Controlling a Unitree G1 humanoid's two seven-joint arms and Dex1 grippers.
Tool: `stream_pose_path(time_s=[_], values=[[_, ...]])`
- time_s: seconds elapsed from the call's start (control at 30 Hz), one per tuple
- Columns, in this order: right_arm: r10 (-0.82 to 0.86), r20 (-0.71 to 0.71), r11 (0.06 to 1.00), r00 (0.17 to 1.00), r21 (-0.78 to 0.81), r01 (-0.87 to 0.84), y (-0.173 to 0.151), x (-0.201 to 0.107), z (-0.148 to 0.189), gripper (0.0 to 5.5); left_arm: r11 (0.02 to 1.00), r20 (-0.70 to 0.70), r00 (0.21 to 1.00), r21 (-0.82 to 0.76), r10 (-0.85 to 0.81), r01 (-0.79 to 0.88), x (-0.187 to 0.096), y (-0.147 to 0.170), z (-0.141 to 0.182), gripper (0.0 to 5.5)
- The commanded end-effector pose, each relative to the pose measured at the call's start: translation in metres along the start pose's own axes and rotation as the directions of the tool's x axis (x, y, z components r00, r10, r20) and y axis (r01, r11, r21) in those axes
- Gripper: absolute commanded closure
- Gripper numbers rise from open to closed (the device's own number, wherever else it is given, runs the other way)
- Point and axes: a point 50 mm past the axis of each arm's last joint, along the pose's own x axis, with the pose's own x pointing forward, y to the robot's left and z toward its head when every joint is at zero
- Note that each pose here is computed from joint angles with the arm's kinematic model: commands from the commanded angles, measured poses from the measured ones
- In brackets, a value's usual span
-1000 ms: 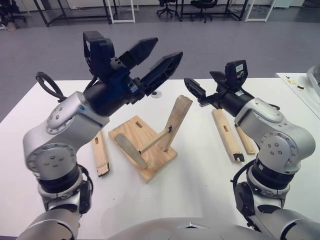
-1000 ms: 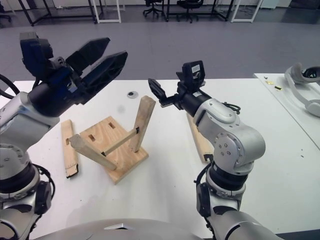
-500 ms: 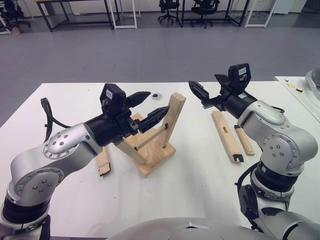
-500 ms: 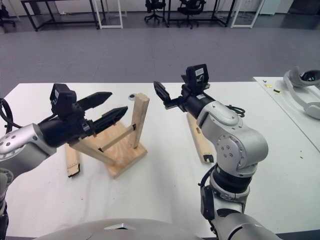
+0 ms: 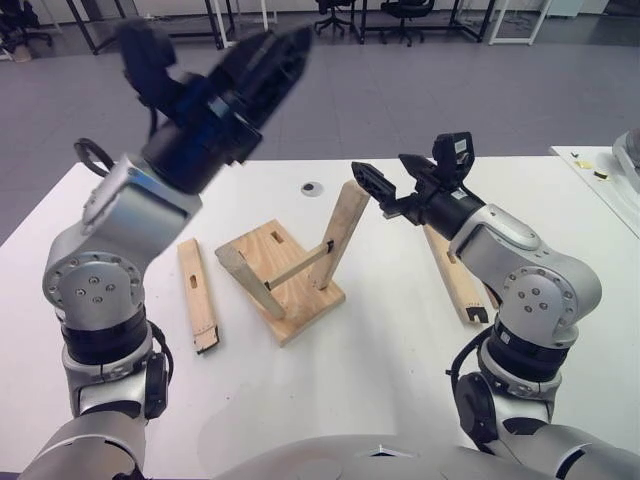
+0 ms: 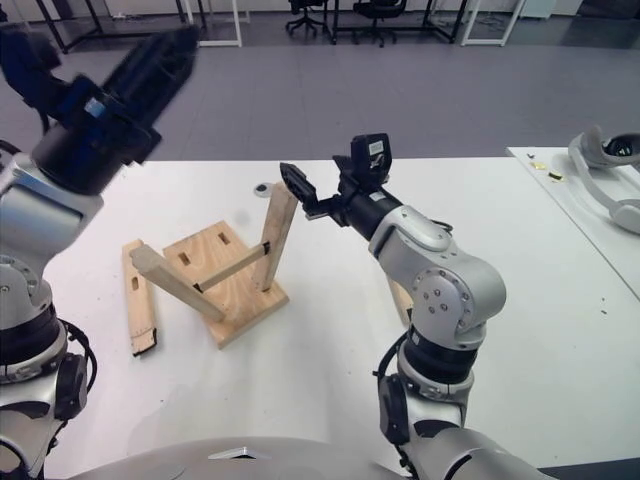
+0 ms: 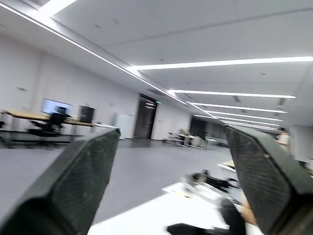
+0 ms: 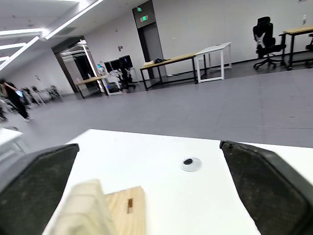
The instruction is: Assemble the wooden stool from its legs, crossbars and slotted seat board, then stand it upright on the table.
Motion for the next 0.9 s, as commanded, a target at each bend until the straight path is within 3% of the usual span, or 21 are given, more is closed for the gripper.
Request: stream_pose_path(time_s=[0.03, 0.13, 0.2, 0.3, 0.4, 0.47, 0.6, 0.7, 0.8, 0.9], values=[[0.054, 0.147, 0.998, 0.988, -0.028, -0.05, 0.005, 0.008, 0.035, 0.11, 0.975, -0.053, 0.979, 0.115, 0.195, -0.188, -0.018, 0.034, -0.017, 1.57], [0.094, 0.246, 0.995, 0.965, -0.059, -0.082, 0.01, 0.029, 0.067, 0.11, 0.96, -0.034, 0.967, 0.133, 0.252, -0.246, -0.027, 0.043, -0.024, 1.57], [0.092, 0.238, 0.995, 0.967, -0.046, -0.084, 0.009, 0.047, 0.067, 0.11, 0.956, -0.017, 0.964, 0.134, 0.265, -0.26, -0.029, 0.045, -0.025, 1.57], [0.099, -0.018, 0.991, 0.995, 0.092, -0.097, 0.003, 0.072, 0.003, 0.11, 0.954, 0.002, 0.962, 0.129, 0.273, -0.271, -0.029, 0.045, -0.026, 1.57], [0.163, -0.284, 0.978, 0.945, 0.171, -0.117, 0.015, 0.058, -0.066, 0.11, 0.952, 0.006, 0.96, 0.121, 0.282, -0.28, -0.031, 0.044, -0.028, 1.57], [0.178, -0.323, 0.977, 0.93, 0.175, -0.126, 0.02, 0.047, -0.079, 0.11, 0.95, 0.011, 0.957, 0.116, 0.291, -0.29, -0.032, 0.043, -0.029, 1.57], [0.112, -0.242, 0.991, 0.964, 0.097, -0.091, 0.007, 0.048, -0.055, 0.11, 0.943, 0.029, 0.95, 0.111, 0.312, -0.313, -0.034, 0.042, -0.029, 1.57], [0.109, -0.106, 0.994, 0.988, 0.038, -0.106, 0.006, 0.05, -0.017, 0.11, 0.942, 0.03, 0.949, 0.116, 0.314, -0.315, -0.034, 0.042, -0.03, 1.57], [0.247, -0.037, 0.966, 0.968, 0.081, -0.244, 0.022, 0.032, 0.008, 0.11, 0.942, 0.03, 0.95, 0.122, 0.312, -0.313, -0.033, 0.042, -0.031, 1.57], [0.383, -0.036, 0.914, 0.923, 0.157, -0.374, 0.034, 0.003, 0.006, 0.11, 0.939, 0.029, 0.949, 0.137, 0.314, -0.315, -0.034, 0.039, -0.033, 1.57]])
